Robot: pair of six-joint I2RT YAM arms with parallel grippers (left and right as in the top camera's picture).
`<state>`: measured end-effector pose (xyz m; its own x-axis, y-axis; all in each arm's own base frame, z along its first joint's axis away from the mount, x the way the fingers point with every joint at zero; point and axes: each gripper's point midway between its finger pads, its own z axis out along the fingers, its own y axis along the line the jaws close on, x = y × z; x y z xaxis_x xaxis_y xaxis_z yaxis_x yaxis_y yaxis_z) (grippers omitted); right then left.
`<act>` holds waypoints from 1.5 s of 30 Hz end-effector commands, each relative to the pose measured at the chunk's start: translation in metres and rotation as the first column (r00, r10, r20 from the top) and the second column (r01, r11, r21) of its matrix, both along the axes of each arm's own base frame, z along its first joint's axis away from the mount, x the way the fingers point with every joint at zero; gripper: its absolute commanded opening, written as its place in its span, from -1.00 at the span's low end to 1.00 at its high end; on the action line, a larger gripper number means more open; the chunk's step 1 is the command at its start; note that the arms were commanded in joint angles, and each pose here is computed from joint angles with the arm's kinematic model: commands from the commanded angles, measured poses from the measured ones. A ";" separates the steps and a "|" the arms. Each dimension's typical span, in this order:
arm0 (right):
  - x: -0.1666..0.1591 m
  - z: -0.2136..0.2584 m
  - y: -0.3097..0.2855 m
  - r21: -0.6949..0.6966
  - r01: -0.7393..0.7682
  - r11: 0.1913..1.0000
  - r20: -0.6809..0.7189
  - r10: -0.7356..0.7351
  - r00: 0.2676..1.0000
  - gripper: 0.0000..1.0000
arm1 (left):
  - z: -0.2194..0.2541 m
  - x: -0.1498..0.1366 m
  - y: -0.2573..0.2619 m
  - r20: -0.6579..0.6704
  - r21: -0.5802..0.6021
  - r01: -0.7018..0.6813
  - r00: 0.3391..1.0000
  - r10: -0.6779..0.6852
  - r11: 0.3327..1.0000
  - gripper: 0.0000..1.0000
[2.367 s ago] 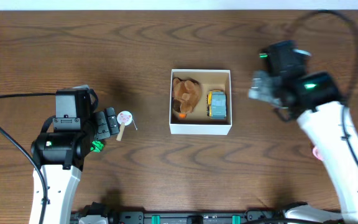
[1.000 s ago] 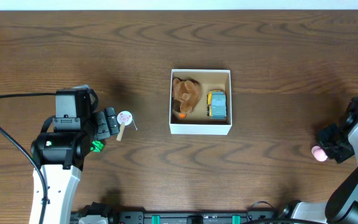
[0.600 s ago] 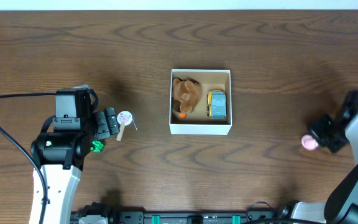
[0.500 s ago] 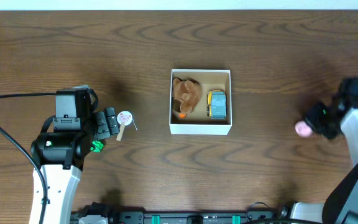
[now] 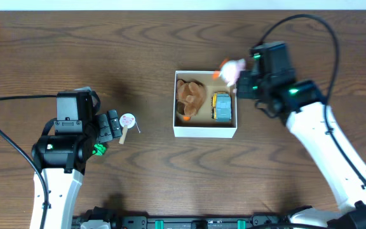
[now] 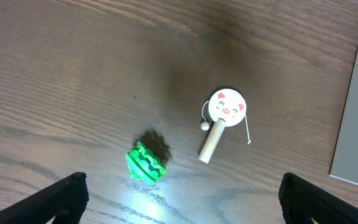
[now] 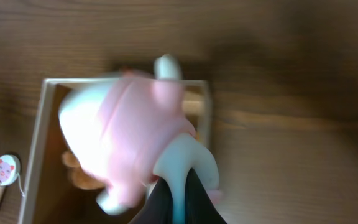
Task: Pack container
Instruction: 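Carry the pink plush with the right gripper and release it into the box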
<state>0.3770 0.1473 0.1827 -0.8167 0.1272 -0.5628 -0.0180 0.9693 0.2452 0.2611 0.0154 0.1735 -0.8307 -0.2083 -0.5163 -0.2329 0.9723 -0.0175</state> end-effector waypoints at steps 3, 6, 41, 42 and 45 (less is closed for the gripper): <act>0.008 -0.030 0.037 -0.011 0.031 0.999 -0.018 -0.031 0.999 -0.97 | 0.004 0.002 0.002 0.009 0.001 -0.011 1.000 0.011 1.000 0.96; 0.018 -0.047 0.055 -0.008 0.007 1.000 -0.013 -0.007 1.000 -0.97 | 0.004 0.002 0.002 0.009 0.001 -0.011 1.000 0.011 1.000 0.96; 0.033 0.049 -0.030 0.007 0.263 0.965 0.236 -0.257 0.937 0.84 | 0.004 0.002 0.002 0.009 0.001 -0.011 1.000 0.011 1.000 0.96; 0.031 0.058 -0.049 0.027 0.296 0.955 0.237 -0.294 0.926 0.98 | 0.004 0.002 0.002 0.009 0.001 -0.011 1.000 0.011 1.000 0.96; 0.021 0.067 -0.106 0.060 0.388 0.920 0.199 -0.392 0.898 0.98 | 0.004 0.002 0.002 0.009 0.001 -0.011 1.000 0.011 1.000 0.96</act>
